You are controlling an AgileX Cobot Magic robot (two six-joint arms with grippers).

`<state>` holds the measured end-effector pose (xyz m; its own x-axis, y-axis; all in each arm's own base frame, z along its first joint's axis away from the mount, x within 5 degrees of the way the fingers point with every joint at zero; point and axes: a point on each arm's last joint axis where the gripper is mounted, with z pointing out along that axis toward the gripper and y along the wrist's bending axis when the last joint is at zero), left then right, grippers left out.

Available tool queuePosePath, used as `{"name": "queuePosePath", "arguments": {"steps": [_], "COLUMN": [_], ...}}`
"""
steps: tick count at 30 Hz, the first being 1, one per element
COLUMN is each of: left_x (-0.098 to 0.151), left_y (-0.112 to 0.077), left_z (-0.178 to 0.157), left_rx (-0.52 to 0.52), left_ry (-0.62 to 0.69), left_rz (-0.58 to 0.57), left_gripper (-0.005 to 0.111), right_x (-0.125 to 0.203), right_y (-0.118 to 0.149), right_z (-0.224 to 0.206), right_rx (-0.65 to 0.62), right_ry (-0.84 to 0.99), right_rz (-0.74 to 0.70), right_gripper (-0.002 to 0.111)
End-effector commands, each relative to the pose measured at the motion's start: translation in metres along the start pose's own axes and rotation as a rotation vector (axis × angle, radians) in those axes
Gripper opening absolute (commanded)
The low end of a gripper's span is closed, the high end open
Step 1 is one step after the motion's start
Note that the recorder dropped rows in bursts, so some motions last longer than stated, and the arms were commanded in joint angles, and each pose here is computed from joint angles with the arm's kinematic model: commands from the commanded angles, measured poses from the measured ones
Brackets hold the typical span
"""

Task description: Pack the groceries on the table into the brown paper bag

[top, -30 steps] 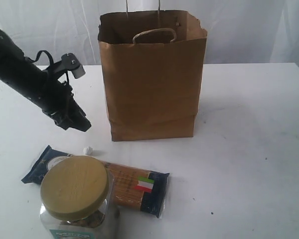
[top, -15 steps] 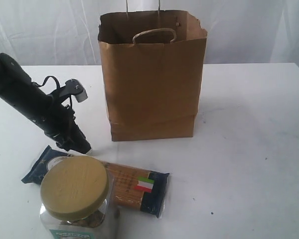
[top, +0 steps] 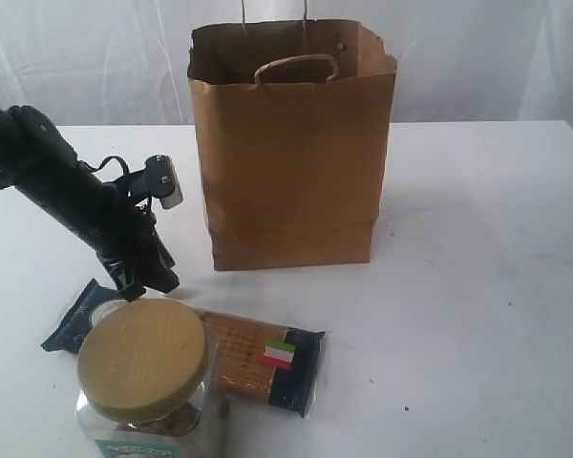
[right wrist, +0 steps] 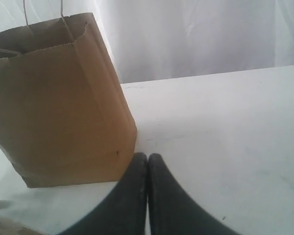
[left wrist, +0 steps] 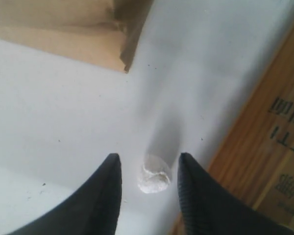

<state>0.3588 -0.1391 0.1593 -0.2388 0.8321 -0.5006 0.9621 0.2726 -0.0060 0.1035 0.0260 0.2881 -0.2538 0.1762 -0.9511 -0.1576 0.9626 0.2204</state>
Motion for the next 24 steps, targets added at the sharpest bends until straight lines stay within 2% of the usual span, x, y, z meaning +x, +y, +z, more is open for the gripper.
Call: {"name": "queuePosePath", "arguments": {"steps": [1, 6, 11, 17, 20, 22, 24], "left_x": [0.002, 0.003, 0.008, 0.008, 0.008, 0.008, 0.008], "left_y": [-0.004, -0.004, -0.003, -0.004, -0.004, -0.004, -0.004], "left_z": [0.002, 0.004, 0.013, 0.013, 0.013, 0.013, 0.013], "left_rx": [0.024, 0.028, 0.055, 0.063, 0.059, 0.061, 0.062], "left_ry": [0.022, 0.025, 0.042, 0.043, 0.042, 0.043, 0.044], "left_rz": [-0.006, -0.031, -0.073, -0.073, -0.073, -0.08, -0.105], "left_gripper": [0.037, 0.024, 0.024, 0.023, 0.014, 0.001, 0.0], "right_x": [-0.001, -0.004, -0.004, -0.004, -0.004, -0.004, -0.004], "right_y": [0.004, 0.009, 0.009, 0.009, 0.009, 0.009, 0.009], "right_z": [0.001, 0.0, 0.0, 0.0, 0.0, 0.0, 0.0], "right_rx": [-0.05, -0.1, -0.1, -0.1, -0.1, -0.1, -0.1], "right_ry": [-0.029, -0.061, -0.061, -0.061, -0.061, -0.061, -0.061], "right_rz": [0.0, 0.0, 0.0, 0.0, 0.0, 0.0, 0.0], "right_gripper": [0.0, 0.0, 0.0, 0.0, 0.0, 0.0, 0.0]}}
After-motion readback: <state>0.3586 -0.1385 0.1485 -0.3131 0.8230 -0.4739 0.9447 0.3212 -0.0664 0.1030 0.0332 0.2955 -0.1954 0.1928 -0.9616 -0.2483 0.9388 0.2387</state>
